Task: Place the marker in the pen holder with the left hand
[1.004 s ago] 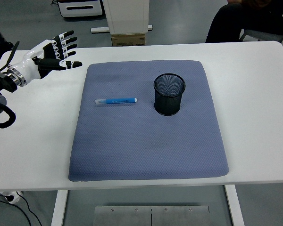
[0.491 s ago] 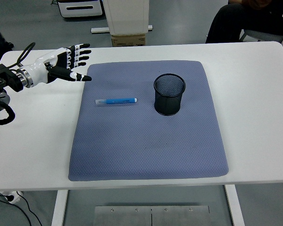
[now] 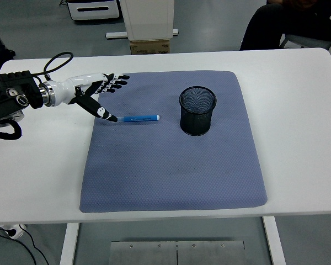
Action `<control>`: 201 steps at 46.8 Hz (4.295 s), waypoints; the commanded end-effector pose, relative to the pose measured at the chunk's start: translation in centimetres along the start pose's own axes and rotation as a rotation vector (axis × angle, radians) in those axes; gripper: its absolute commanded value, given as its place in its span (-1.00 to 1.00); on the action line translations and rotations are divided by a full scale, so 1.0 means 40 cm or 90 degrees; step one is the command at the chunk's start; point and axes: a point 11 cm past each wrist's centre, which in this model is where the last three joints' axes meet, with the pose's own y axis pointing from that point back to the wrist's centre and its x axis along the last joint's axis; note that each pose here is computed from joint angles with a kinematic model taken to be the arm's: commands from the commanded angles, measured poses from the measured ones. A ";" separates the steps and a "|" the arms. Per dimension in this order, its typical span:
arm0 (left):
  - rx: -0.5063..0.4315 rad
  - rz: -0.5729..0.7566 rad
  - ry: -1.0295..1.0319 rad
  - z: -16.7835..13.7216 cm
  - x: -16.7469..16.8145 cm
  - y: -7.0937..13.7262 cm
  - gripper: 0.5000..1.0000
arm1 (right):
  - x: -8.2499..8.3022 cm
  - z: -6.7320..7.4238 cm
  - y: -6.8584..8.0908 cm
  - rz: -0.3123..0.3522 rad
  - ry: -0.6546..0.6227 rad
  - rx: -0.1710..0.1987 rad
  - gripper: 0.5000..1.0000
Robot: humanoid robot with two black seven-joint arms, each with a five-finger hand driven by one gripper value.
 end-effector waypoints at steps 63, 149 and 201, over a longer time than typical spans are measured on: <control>0.034 -0.087 -0.223 0.043 -0.094 -0.131 1.00 | 0.000 0.000 0.000 0.000 0.000 0.000 1.00; 0.057 -0.102 -0.306 0.055 -0.109 -0.153 -0.18 | 0.000 0.000 0.000 0.000 0.000 0.000 1.00; 0.054 -0.097 -0.321 0.053 -0.122 -0.162 -0.71 | 0.000 0.000 0.000 0.000 0.000 0.000 1.00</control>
